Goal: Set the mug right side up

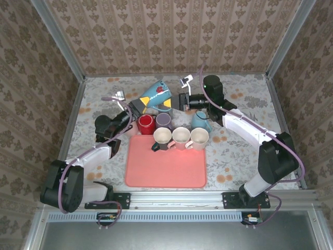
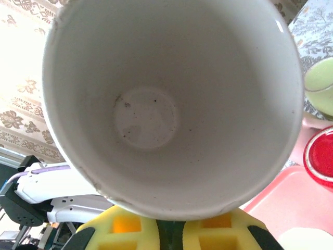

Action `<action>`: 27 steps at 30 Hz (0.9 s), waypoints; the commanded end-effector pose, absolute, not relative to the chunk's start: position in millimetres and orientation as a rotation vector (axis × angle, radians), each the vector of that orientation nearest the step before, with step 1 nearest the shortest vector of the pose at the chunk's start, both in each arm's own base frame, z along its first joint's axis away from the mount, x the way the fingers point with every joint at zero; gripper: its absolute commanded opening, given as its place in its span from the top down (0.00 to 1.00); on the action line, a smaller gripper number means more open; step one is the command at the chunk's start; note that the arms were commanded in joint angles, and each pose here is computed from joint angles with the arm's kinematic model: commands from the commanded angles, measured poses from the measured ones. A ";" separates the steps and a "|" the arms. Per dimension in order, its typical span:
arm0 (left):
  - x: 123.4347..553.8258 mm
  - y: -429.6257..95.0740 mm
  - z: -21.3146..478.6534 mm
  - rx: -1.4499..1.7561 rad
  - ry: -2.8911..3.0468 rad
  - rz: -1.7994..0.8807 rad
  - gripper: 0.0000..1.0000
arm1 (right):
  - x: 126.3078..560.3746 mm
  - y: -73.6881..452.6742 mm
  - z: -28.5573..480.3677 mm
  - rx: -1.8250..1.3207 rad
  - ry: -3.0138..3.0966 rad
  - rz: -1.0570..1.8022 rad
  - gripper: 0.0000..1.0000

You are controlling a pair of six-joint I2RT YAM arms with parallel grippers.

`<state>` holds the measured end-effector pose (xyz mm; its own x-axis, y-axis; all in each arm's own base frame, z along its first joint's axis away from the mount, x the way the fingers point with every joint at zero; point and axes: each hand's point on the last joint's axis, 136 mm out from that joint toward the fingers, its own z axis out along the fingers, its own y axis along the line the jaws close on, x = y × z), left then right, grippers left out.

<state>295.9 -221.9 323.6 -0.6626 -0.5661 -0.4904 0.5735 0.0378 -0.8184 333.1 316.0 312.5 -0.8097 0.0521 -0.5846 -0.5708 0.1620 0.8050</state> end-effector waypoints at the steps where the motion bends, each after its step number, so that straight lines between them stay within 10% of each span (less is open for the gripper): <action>1: 281.6 -217.3 332.5 0.084 1.445 -1.693 0.10 | 331.6 305.7 335.5 -0.457 1.900 1.593 1.00; 7: 289.0 -199.3 302.5 0.009 1.691 -1.440 0.00 | 330.7 287.6 332.3 -0.416 1.947 1.395 1.00; 14: 281.6 -108.5 249.5 -0.138 2.174 -0.520 0.00 | 317.5 278.8 330.5 -0.440 2.011 1.069 1.00; 27: 268.0 -7.8 238.9 -0.446 2.215 0.153 0.00 | 296.7 361.4 286.7 -0.563 2.200 0.597 1.00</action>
